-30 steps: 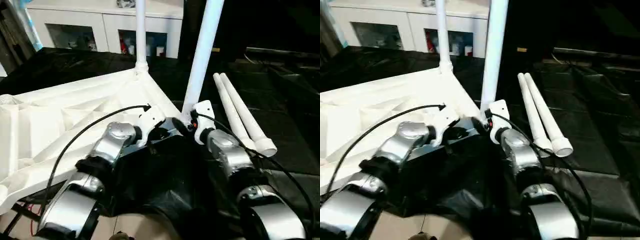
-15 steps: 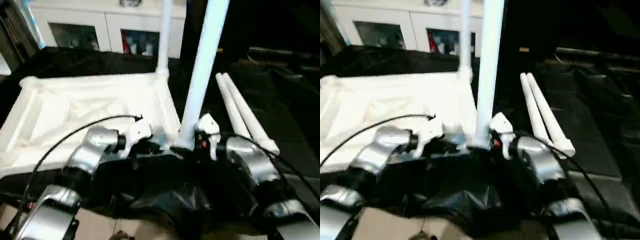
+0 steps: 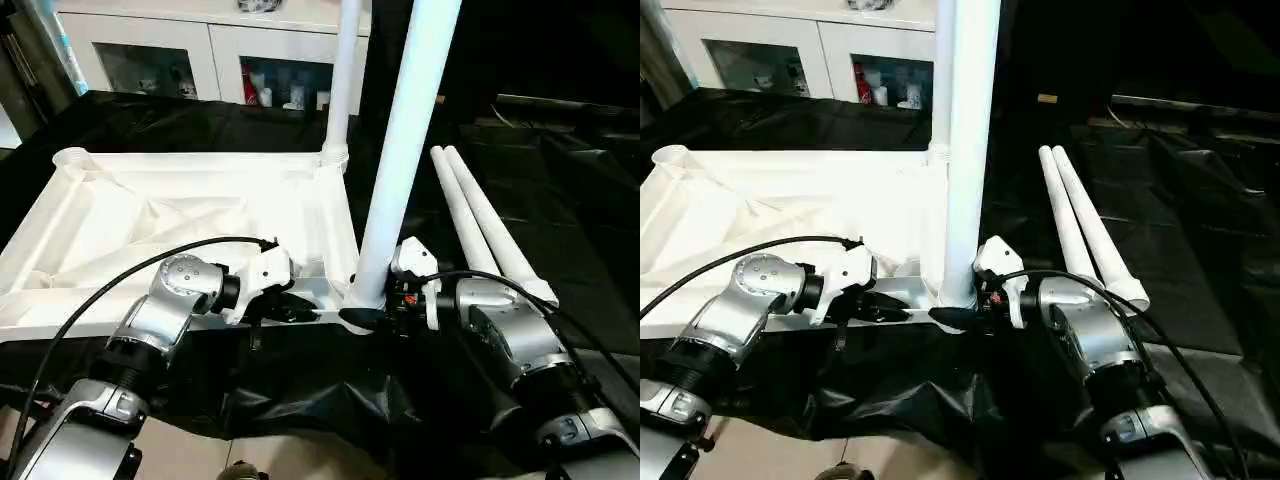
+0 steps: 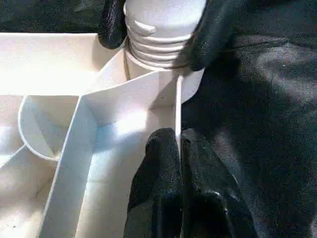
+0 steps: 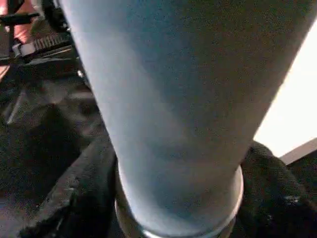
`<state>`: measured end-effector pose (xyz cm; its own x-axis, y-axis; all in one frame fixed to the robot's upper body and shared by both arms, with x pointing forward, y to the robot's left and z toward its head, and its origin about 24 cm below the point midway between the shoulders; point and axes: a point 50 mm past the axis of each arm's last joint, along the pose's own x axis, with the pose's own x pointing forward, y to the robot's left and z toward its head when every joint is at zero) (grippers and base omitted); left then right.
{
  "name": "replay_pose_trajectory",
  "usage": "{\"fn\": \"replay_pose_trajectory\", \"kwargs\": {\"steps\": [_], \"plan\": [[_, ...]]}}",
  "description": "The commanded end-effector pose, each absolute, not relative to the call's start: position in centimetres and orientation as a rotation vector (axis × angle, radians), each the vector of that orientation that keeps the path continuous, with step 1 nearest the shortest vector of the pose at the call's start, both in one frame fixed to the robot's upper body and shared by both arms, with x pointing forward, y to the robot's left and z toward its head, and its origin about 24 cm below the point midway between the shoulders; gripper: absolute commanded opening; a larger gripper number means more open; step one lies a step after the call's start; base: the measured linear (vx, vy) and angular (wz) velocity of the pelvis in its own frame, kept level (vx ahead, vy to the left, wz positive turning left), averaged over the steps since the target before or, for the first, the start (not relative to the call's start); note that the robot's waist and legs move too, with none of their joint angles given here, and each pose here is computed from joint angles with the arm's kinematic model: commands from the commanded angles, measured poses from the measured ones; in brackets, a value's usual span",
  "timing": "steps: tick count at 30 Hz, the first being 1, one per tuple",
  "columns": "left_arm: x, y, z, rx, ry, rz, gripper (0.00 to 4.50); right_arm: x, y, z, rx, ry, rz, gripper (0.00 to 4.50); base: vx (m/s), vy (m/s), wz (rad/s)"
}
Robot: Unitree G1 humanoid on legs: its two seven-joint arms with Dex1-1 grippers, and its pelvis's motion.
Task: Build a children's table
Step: Rotate leg to tighten
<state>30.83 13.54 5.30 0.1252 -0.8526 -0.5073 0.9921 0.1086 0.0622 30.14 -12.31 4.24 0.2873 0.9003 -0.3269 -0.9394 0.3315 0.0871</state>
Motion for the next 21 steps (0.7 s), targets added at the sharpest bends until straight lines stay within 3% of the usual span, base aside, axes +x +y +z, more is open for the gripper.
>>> {"fn": "replay_pose_trajectory", "kwargs": {"steps": [1,6,8,9,12,16,20,21], "plan": [[31.3,11.6,5.5,0.403,0.322,-1.37,0.0,29.9,-10.3,3.8,-0.116,0.336,1.239,2.8,0.0,0.0,0.0],[32.6,10.3,5.7,0.378,0.295,-1.25,0.0,31.5,-9.8,2.8,-0.099,0.341,0.979,2.74,0.0,0.0,0.0],[33.4,9.5,5.9,0.373,0.29,-1.184,0.0,32.1,-9.3,2.5,-0.066,0.346,0.88,2.73,0.0,0.0,0.0],[34.3,8.3,6.1,0.359,0.29,-1.098,0.0,32.9,-8.3,2.3,-0.015,0.357,0.752,2.72,0.0,0.0,0.0],[35.1,6.9,6.4,0.343,0.286,-1.02,0.0,33.7,-7.3,2.2,0.004,0.363,0.63,2.72,0.0,0.0,0.0],[35.5,5.6,6.8,0.338,0.273,-0.989,0.0,34.3,-6.2,2.4,-0.081,0.346,0.556,2.72,0.0,0.0,0.0],[35.5,5.4,6.8,0.365,0.263,-1.012,0.0,34.5,-5.6,3.0,-0.084,0.304,0.602,2.72,0.0,0.0,0.0],[35.4,5.5,6.7,0.371,0.262,-1.023,0.0,34.5,-5.5,3.2,-0.055,0.291,0.627,3.28,0.0,0.0,0.0]]}}
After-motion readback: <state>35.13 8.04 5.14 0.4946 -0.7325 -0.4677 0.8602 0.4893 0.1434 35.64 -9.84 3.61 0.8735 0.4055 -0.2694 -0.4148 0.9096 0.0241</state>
